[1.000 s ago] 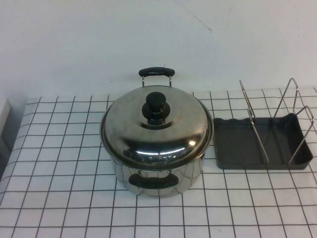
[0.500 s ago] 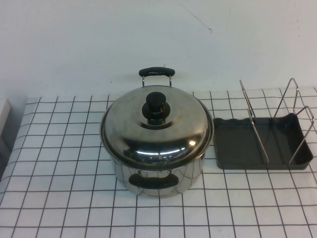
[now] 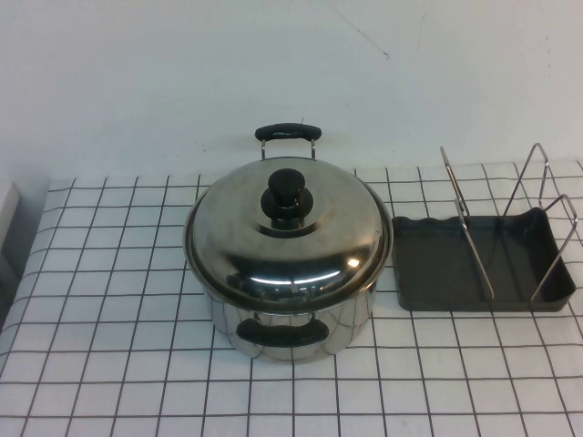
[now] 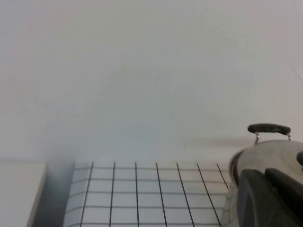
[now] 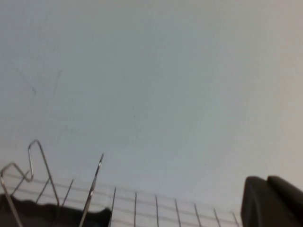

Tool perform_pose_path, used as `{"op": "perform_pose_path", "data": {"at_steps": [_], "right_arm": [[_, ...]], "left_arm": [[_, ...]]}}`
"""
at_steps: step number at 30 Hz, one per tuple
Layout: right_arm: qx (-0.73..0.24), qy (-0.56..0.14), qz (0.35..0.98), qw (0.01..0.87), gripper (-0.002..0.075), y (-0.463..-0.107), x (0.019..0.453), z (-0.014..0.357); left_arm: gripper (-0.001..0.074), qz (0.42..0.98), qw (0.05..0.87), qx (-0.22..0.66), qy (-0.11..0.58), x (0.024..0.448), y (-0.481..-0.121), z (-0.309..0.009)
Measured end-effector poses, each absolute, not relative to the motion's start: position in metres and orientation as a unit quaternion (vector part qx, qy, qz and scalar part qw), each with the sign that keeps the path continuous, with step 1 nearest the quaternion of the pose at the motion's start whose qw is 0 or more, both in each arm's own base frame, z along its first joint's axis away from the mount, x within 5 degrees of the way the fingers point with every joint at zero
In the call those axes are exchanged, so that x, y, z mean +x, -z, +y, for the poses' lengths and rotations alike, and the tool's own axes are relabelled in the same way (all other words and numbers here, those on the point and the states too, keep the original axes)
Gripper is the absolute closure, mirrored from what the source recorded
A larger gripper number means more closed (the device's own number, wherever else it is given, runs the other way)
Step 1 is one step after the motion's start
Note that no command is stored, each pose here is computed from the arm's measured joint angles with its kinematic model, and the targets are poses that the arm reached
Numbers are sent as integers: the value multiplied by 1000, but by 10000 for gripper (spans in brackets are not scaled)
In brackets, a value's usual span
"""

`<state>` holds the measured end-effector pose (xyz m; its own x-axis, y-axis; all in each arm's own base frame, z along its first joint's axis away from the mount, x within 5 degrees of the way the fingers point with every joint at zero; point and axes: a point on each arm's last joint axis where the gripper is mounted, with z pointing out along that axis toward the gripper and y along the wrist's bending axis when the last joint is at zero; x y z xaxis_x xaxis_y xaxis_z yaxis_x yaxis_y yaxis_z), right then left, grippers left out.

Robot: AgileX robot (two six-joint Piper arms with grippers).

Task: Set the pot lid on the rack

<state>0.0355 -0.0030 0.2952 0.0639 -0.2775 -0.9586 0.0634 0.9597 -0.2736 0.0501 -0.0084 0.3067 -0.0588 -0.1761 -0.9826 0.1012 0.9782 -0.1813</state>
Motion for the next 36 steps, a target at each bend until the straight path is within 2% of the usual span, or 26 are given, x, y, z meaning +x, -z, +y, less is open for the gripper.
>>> {"op": "perform_pose_path", "data": {"at_steps": [3,7,14,17,22,26,33,36], "right_arm": [[-83,114,707,693,729,-276,44,-3],[-88,111,724,675,729,-252,51,-3],[-87,108,707,693,729,-246,55,-2],[-87,109,705,696,729,-247,55,-2],[-86,108,705,696,729,-247,55,-2],[-86,108,705,696,729,-247,55,-2],[-86,108,705,696,729,-247,55,-2],[-86,108,705,696,729,-247,55,-2]], "left_arm": [[738,739,664,-11,112,60,-304,-12],[738,763,633,52,120,80,-299,-22],[738,767,610,133,148,119,-297,-42],[738,760,608,137,185,138,-308,-55],[719,750,607,168,200,170,-324,-78],[639,740,601,221,206,189,-330,-104],[403,734,571,294,222,217,-324,-142],[332,734,566,300,227,229,-324,-150]]}}
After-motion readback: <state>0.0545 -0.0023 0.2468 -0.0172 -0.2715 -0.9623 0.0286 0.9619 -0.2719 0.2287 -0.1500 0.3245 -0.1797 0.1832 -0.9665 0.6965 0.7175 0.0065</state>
